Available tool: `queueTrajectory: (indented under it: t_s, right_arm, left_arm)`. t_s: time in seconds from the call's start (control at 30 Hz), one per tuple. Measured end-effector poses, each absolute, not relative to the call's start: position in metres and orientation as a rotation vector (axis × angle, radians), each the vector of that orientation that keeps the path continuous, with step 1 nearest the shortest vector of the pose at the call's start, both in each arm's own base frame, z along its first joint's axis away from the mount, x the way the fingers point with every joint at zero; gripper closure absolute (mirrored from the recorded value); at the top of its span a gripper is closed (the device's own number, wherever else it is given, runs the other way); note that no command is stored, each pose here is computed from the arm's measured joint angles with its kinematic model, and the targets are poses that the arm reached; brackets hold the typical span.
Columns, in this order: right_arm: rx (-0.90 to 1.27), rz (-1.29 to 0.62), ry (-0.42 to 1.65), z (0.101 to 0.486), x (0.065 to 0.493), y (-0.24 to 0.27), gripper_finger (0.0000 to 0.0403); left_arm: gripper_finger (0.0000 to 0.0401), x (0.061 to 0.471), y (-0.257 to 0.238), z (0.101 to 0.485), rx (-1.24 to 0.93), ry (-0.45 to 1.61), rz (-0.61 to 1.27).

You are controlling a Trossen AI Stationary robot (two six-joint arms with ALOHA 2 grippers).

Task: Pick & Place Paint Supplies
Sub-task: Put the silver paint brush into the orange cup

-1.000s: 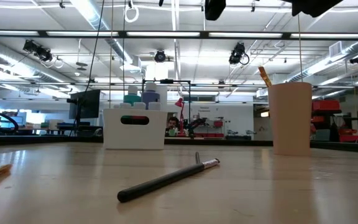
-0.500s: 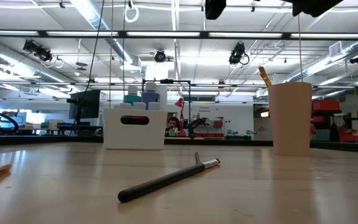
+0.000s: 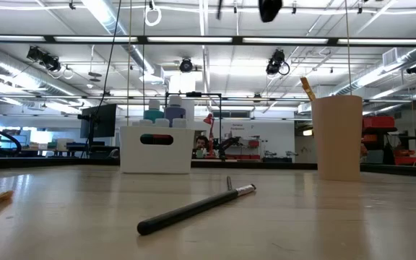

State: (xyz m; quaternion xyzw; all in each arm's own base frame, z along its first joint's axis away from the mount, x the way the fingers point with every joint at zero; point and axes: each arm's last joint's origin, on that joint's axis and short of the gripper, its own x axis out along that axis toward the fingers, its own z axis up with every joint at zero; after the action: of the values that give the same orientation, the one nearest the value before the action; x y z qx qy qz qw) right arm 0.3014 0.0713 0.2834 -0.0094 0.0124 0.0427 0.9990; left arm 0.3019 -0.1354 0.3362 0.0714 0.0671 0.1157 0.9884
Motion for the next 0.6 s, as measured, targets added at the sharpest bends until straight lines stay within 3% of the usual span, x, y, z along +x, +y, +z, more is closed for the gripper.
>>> queueTrajectory:
  t_s: [0.47,0.6]
  right_arm:
    - [-0.148,-0.466,0.314,0.292,0.233,0.074,0.0385]
    - [-0.144,-0.44,0.386,0.286,0.225,0.075,0.0386]
  left_arm:
    - [0.0347,0.297,-0.133,0.317,0.044,0.29,0.264]
    - [0.0347,0.297,-0.133,0.317,0.043,0.289,0.264]
